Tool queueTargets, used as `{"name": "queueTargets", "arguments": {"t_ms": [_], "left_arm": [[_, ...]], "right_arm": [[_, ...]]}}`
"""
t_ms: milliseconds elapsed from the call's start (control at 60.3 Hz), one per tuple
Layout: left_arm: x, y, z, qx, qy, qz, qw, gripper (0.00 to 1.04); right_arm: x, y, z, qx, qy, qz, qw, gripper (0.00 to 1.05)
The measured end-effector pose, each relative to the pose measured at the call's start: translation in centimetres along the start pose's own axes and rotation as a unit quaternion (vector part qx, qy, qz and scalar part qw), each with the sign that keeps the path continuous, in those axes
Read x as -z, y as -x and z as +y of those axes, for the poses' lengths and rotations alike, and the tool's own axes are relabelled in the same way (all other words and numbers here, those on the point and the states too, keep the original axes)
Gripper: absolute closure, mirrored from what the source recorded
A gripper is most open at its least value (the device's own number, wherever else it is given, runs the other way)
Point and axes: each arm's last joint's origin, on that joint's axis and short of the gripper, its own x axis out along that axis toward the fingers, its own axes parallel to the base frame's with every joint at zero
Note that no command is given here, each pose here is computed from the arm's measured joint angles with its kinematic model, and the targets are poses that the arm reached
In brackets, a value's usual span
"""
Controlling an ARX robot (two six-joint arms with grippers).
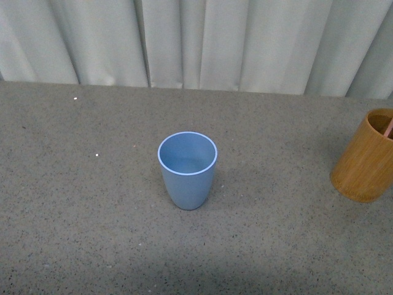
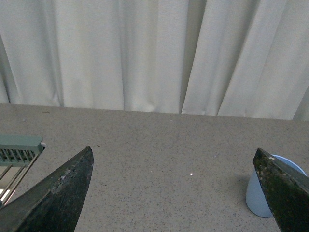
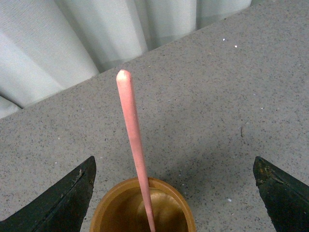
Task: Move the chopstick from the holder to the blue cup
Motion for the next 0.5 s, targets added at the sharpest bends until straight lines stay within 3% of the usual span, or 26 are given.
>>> {"name": "queueTargets", "arguments": {"t_ms": [498], "left_arm": [[0.0,0.0,0.0,0.0,0.0,0.0,1.0,0.07]], "right_arm": [[0.7,-3.9,0.7,0.001,-0.004,0.013,1.0,0.1]]}}
